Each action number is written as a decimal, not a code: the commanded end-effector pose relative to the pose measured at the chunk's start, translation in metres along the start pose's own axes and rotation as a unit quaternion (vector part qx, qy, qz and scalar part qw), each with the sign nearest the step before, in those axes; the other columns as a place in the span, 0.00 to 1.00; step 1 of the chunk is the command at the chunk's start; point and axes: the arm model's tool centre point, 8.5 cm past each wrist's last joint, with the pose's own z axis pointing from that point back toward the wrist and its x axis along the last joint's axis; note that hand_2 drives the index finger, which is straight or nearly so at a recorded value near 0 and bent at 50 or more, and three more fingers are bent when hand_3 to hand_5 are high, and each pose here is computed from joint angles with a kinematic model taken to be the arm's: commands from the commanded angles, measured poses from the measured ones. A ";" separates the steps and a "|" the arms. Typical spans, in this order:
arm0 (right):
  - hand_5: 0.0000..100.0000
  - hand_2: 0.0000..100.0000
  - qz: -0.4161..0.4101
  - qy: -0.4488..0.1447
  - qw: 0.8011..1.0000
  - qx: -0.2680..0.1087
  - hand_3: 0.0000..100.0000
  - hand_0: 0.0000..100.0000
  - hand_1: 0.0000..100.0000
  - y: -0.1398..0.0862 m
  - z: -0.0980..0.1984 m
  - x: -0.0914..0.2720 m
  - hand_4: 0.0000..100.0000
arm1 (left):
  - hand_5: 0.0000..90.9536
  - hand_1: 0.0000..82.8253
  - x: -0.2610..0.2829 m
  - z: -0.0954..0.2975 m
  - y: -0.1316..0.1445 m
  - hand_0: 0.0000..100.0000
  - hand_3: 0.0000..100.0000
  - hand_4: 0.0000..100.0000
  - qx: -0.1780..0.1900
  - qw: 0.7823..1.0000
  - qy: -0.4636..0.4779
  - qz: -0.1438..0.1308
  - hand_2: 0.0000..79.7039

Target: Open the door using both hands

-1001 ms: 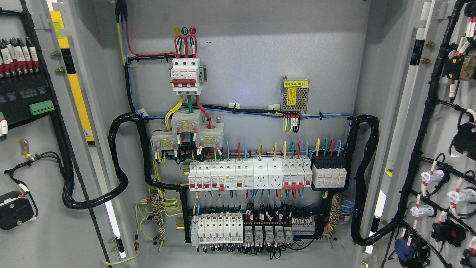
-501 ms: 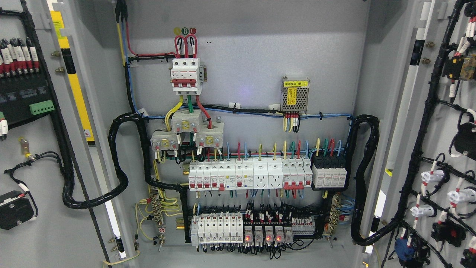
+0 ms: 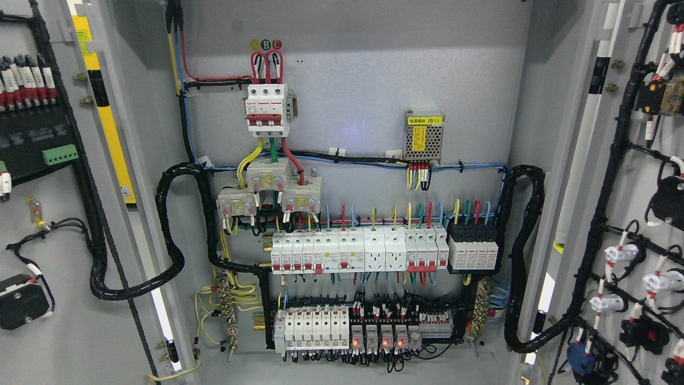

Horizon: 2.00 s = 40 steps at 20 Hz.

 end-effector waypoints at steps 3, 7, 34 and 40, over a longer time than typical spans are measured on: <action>0.00 0.00 -0.071 0.282 0.952 -0.092 0.00 0.21 0.07 0.015 0.135 -0.160 0.00 | 0.00 0.11 -0.145 0.046 -0.067 0.00 0.05 0.00 0.071 0.968 0.143 0.195 0.06; 0.00 0.00 -0.083 0.356 0.920 -0.139 0.00 0.21 0.07 0.021 0.173 -0.199 0.00 | 0.00 0.10 -0.185 0.070 -0.079 0.00 0.01 0.00 0.129 0.939 0.215 0.235 0.00; 0.00 0.00 0.006 0.708 0.666 -0.235 0.00 0.22 0.06 -0.006 0.261 -0.247 0.00 | 0.00 0.17 -0.267 0.164 -0.144 0.28 0.00 0.00 0.118 0.744 0.645 0.125 0.00; 0.00 0.00 0.044 0.743 0.632 -0.216 0.00 0.22 0.07 -0.004 0.273 -0.245 0.00 | 0.00 0.16 -0.267 0.162 -0.144 0.29 0.00 0.00 0.116 0.745 0.645 0.123 0.00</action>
